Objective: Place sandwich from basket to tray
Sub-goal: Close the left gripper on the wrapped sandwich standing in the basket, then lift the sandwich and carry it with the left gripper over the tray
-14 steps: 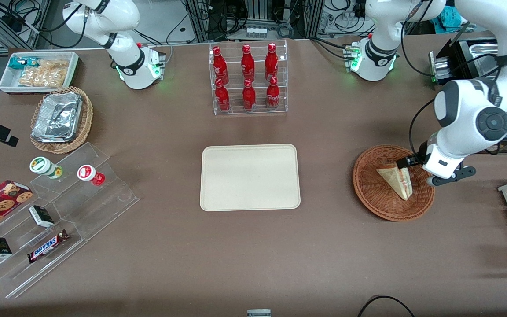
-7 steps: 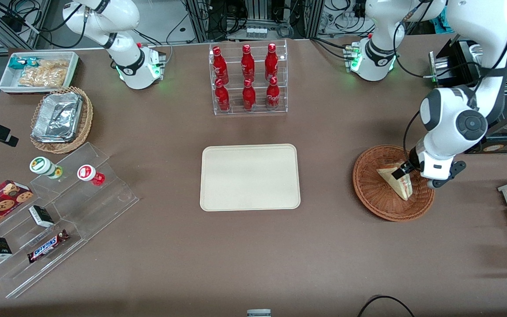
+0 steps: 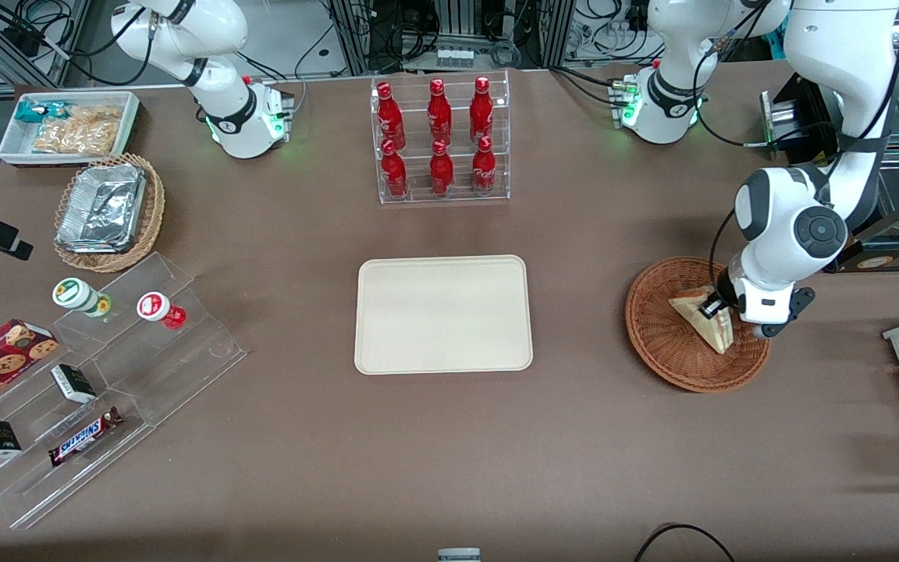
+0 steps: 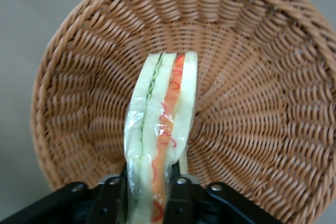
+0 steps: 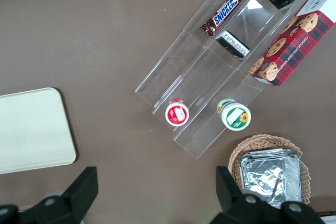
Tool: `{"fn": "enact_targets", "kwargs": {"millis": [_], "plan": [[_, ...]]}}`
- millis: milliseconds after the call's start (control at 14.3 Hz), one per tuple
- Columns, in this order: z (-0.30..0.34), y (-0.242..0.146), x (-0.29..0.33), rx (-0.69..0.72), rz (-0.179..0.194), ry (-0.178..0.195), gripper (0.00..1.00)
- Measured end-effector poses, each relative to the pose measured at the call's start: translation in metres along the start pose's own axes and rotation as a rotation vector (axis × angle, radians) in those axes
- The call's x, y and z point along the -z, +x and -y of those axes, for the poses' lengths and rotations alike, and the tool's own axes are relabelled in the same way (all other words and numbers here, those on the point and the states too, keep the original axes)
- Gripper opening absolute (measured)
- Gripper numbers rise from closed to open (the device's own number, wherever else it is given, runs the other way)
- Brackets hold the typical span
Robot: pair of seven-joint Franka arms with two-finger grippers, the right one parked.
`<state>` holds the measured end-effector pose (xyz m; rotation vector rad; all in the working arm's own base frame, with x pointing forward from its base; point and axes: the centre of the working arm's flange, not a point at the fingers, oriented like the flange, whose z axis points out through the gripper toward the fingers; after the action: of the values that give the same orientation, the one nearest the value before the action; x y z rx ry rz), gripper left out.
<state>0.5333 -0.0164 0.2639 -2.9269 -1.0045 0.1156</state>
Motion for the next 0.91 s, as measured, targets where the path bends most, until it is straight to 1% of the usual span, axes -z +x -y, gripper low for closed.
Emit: {"fn": "enact_targets", "kwargs": {"millis": [70,140,209,279,419,558,698,907], "plan": [[-0.004,0.0,0.012,-0.032,0.031,0.026,0.18],[-0.013,0.001,0.031,-0.067,0.059,0.044,0.17],[-0.026,-0.001,0.053,-0.105,0.073,0.048,0.16],[-0.043,-0.006,0.073,-0.171,0.073,0.04,0.15],[-0.082,-0.032,0.096,-0.396,0.07,0.01,0.14],[-0.117,-0.067,0.097,-0.52,0.081,-0.009,0.14],[-0.159,-0.106,0.091,-0.569,0.092,-0.017,0.14],[-0.229,-0.166,0.076,-0.582,0.105,-0.027,0.14]]}}
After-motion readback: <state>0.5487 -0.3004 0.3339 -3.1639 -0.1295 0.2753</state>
